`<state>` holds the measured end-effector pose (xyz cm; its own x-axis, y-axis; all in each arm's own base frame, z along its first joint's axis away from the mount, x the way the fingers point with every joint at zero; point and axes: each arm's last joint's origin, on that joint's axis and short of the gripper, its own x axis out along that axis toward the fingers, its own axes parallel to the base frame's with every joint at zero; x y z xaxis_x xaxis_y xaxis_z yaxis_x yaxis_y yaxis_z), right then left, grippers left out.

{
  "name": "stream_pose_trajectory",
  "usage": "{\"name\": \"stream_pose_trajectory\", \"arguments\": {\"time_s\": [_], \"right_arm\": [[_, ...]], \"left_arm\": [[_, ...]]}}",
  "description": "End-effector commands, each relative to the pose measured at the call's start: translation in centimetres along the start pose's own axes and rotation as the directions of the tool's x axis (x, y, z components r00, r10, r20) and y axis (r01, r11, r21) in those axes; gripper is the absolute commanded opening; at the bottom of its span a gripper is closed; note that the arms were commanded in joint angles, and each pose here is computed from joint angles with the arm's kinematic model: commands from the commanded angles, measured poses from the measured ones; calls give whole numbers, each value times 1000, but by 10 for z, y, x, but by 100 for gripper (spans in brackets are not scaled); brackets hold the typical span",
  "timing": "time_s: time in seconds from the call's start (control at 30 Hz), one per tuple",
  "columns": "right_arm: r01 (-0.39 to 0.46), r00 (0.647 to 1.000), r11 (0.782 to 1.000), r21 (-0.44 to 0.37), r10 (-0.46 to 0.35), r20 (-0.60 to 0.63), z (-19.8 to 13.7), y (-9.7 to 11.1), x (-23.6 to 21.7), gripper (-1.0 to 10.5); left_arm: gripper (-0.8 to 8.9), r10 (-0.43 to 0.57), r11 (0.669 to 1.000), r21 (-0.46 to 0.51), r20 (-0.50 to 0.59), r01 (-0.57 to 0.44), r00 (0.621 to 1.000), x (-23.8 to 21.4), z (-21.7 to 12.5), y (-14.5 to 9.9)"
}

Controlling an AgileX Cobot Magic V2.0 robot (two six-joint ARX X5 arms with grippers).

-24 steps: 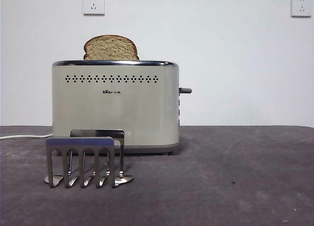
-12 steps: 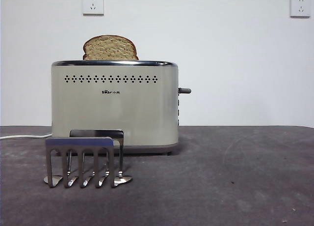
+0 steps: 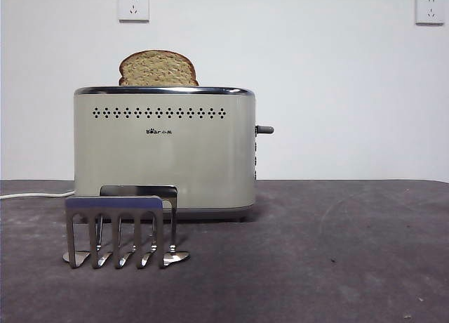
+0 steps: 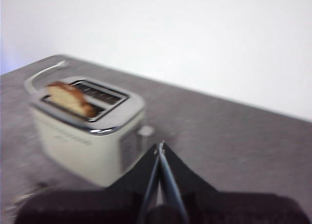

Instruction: Pick up a slice of bread from the rack,put the bread on the toaster,press the button

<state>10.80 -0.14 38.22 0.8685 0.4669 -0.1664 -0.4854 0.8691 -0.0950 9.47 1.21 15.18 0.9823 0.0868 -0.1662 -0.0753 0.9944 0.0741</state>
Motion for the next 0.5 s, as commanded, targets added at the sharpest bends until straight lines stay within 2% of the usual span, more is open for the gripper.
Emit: {"name": "stream_pose_trajectory", "arguments": {"time_s": [0.03,0.07,0.13,0.2,0.3,0.43,0.5], "right_arm": [[114,993,993,36,-115,9,-26,1,-2,1],[163,987,985,51,-163,8,-33,2,-3,1],[277,961,956,97,-277,-8,-51,2,-4,1],[351,936,929,119,-351,-23,-68,4,-4,1],[385,922,914,130,-387,-6,-93,9,-4,1],[389,917,912,129,-397,42,-127,14,0,1],[414,903,898,151,-426,57,-143,15,3,1]], "left_arm": [[-3,2,1000,-8,-10,-2,1000,1,-4,0],[-3,2,1000,-8,-10,-2,1000,1,-4,0],[-3,2,1000,-8,-10,-2,1000,1,-4,0],[-3,2,1000,-8,-10,-2,1000,1,-4,0],[-3,2,1000,-8,-10,-2,1000,1,-4,0],[-3,2,1000,-8,-10,-2,1000,1,-4,0],[-3,2,1000,-8,-10,-2,1000,1,-4,0]]}}
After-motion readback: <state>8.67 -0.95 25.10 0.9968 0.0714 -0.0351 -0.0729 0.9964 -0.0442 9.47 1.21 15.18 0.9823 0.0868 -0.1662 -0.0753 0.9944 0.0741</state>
